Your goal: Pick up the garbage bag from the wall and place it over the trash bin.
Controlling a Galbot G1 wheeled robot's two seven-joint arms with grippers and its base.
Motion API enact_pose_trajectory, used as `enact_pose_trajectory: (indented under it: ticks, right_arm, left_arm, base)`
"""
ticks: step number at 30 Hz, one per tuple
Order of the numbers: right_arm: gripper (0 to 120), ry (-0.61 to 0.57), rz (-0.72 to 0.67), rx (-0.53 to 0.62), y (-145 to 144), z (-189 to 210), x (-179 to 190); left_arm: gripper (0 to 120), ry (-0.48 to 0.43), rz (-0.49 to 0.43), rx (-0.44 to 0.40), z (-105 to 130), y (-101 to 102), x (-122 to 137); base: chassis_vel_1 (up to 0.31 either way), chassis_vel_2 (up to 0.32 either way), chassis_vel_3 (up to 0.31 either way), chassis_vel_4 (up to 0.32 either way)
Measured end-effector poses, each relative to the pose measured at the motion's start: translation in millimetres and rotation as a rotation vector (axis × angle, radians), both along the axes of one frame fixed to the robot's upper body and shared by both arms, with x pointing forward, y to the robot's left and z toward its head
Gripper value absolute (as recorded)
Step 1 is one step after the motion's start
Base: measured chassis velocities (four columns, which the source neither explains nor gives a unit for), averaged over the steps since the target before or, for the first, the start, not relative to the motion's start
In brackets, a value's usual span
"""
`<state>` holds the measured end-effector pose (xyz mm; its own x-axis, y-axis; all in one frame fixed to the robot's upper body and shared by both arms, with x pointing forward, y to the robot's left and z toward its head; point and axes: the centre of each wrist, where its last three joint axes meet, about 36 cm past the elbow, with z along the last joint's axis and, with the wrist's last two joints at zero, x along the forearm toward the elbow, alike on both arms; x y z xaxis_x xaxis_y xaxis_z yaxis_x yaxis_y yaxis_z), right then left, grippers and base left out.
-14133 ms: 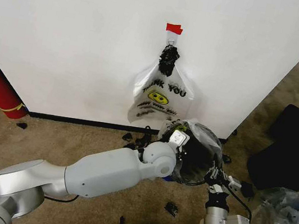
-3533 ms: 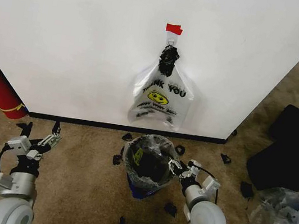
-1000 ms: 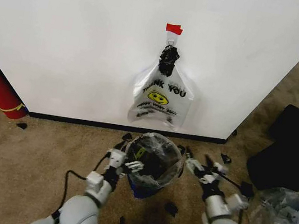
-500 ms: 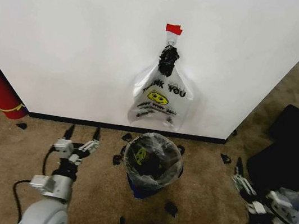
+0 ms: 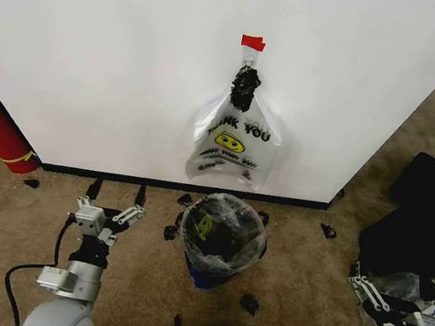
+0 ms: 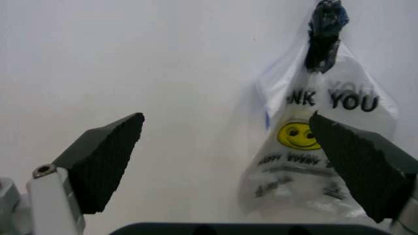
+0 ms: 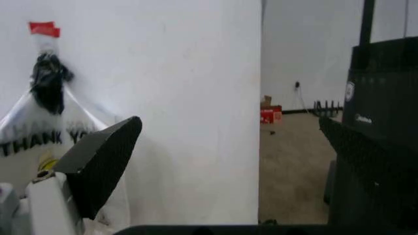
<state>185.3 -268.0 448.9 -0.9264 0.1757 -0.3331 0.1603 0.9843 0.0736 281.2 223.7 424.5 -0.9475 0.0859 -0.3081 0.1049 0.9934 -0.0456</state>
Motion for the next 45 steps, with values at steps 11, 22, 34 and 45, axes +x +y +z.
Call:
enact_pose_trajectory:
  ticks: [11,22,34,45]
  right_arm:
    - [100,0.064,0.015,0.069,12.7,13.5,4.8]
    - [100,0.013,0.089,0.116,22.6,-8.6,30.5]
    - [100,-0.007,0.035,0.055,16.8,-4.5,26.0]
    - [100,-0.008,0.01,-0.024,12.1,-2.7,15.9]
  left_arm:
    - [100,0.056,0.015,-0.017,4.4,-8.0,-17.1]
    - [100,0.13,0.091,-0.007,-20.1,-5.8,-23.4]
    - [100,0.008,0.09,0.035,-2.3,-6.6,-7.7]
    - [100,-0.02,0.04,0.03,5.2,-17.2,5.3]
  base:
    - [0.0,0.0,0.0,0.0]
    - [0.0,0.0,0.0,0.0]
    - [0.0,0.0,0.0,0.0]
    - [0.0,0.0,0.0,0.0]
